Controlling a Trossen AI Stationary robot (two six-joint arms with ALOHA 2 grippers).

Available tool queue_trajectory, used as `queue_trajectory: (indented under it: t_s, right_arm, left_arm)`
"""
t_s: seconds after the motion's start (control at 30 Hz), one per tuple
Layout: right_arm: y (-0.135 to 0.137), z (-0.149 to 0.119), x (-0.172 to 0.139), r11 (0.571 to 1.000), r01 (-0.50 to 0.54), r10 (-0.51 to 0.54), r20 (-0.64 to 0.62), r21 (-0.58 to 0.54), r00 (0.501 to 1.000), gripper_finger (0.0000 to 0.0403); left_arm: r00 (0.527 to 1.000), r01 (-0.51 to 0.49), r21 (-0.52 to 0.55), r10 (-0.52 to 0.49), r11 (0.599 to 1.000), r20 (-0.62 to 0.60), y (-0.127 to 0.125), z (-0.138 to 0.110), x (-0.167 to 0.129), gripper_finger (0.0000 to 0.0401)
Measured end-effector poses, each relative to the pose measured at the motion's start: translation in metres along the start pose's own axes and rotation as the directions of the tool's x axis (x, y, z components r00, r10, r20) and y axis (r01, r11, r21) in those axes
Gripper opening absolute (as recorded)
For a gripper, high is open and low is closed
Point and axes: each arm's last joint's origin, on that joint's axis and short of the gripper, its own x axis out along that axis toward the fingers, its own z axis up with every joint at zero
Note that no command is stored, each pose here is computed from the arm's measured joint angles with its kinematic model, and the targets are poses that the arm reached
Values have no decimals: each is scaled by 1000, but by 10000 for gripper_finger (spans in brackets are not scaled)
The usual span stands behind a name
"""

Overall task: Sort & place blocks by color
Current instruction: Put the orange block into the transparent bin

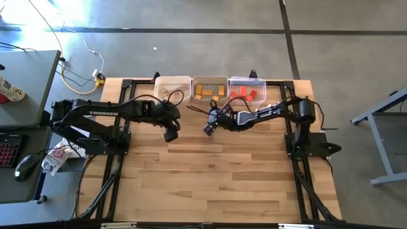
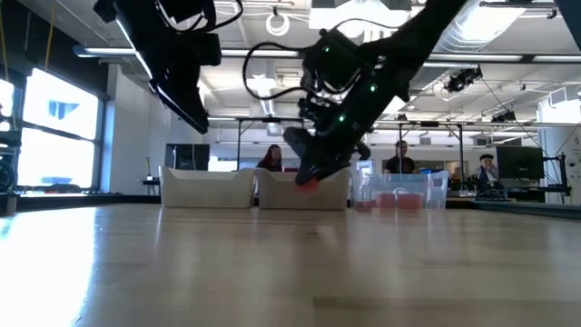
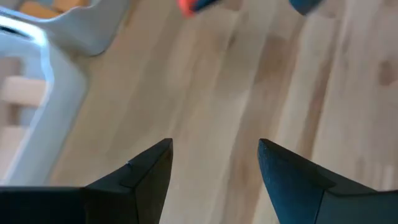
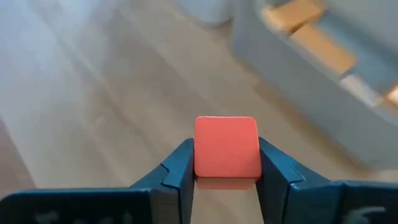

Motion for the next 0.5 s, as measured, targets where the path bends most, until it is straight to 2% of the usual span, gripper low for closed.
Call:
queue_trajectory:
  t_s: [0.2,0.37,0.5]
  right_arm:
    - [-10,19,-28,997,55,-53,38,-56,998,102]
    - [-26,30,-50,976,195,-190,61,-92,980,102]
    - [-44,36,-63,955,279,-276,47,-100,960,102]
  left_arm:
    - [990,129,1,-129,992,53,-4,-9,15,223]
    - [969,229,-17,-226,973,96,-7,-21,29,223]
    - [960,256,-57,-246,965,135,-7,-33,35,223]
